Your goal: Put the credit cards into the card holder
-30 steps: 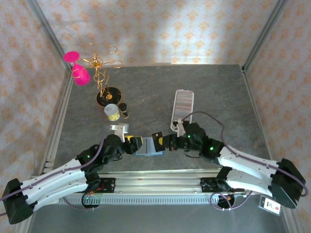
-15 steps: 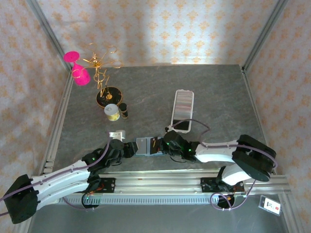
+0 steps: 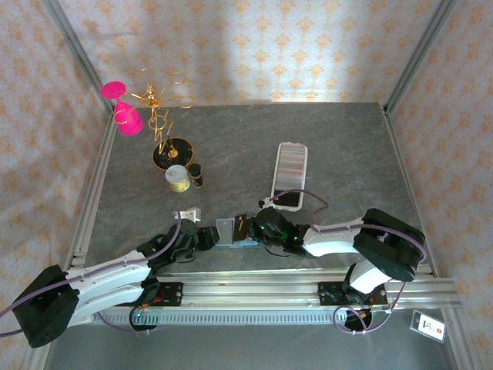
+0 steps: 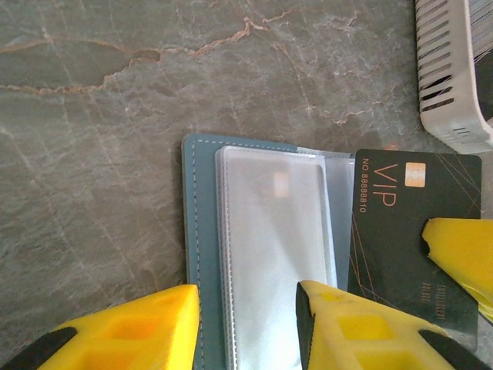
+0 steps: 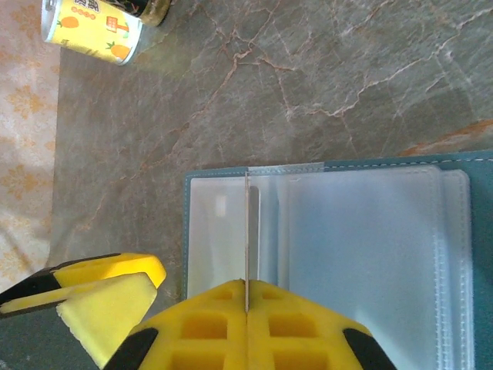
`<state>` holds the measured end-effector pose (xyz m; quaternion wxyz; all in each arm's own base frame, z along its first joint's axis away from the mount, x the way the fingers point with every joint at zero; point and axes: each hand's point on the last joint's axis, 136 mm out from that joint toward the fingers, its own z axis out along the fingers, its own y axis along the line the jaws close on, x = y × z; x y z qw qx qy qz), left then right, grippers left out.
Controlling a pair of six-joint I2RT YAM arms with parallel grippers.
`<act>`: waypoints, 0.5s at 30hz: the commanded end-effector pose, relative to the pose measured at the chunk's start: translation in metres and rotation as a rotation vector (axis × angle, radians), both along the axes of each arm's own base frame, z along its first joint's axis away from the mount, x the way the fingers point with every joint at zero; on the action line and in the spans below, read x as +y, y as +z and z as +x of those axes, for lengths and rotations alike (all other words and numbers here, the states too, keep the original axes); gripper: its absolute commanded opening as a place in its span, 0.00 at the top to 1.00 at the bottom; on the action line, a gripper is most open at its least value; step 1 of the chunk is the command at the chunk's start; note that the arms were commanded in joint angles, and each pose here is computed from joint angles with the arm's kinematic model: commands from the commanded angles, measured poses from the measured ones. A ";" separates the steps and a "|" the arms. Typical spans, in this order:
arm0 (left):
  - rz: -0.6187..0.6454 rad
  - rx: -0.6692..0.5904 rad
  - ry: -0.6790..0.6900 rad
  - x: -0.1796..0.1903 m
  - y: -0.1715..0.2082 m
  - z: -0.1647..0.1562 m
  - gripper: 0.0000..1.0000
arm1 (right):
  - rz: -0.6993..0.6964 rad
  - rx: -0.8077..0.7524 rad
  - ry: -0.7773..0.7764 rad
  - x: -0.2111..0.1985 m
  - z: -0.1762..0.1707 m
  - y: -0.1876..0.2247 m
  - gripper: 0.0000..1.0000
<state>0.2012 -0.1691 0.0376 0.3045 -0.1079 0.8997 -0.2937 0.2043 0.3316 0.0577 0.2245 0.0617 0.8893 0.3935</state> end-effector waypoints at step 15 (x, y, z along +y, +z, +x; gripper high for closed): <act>-0.016 0.037 0.011 0.002 -0.017 -0.005 0.70 | 0.039 0.014 -0.013 0.009 0.001 0.001 1.00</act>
